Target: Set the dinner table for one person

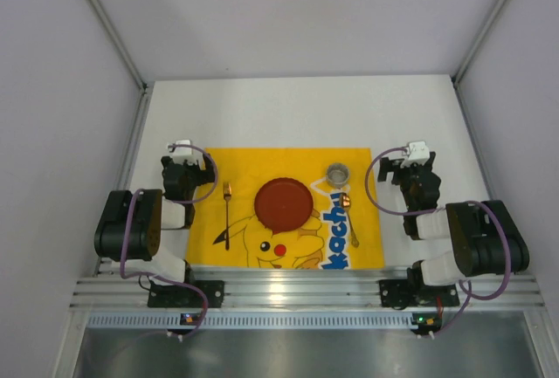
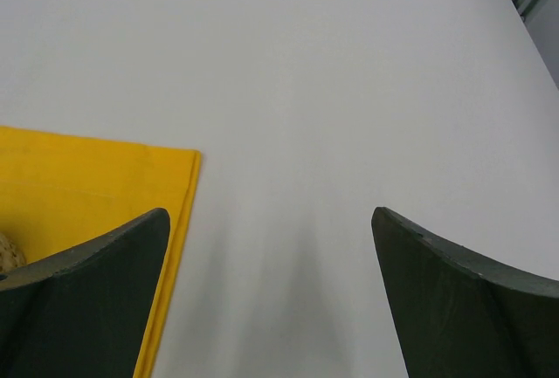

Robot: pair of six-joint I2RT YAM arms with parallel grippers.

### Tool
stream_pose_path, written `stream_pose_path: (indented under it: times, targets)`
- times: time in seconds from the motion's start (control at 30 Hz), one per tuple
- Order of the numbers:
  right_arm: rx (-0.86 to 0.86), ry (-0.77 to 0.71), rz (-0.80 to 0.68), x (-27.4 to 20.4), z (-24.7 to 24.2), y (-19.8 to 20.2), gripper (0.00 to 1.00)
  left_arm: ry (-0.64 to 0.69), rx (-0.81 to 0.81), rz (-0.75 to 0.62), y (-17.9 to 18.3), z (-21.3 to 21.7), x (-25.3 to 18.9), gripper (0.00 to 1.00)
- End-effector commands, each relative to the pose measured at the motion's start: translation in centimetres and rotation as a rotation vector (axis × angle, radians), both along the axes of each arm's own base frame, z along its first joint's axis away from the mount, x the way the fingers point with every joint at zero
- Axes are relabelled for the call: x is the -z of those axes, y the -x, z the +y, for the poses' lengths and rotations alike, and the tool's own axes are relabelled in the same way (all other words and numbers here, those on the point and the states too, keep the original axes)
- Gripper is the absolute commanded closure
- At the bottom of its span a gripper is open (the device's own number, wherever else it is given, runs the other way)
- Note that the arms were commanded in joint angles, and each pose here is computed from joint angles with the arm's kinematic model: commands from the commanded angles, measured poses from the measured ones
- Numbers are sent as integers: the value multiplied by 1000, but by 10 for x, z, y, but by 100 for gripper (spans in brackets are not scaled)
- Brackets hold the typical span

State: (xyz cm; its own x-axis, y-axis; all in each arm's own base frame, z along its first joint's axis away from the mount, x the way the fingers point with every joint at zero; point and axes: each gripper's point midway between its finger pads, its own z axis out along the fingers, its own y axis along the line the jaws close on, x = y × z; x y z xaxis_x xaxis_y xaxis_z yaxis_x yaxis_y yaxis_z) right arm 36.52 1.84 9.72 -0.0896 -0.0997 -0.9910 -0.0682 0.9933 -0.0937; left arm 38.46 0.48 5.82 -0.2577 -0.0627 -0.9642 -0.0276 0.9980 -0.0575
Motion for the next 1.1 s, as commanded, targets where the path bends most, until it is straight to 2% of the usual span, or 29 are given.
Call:
stream_pose_path:
  times: [0.0, 0.93, 1.07]
  targets:
    - [6, -11, -97, -26, -3, -10, 0, -5, 20, -99, -8, -3, -24, 1]
    - [6, -12, -94, -25, -2, -10, 0, -3, 19, -101, -9, -3, -25, 1]
    - [95, -37, -80, -25, -16, -15, 0, -3, 19, -98, -9, -3, -24, 1]
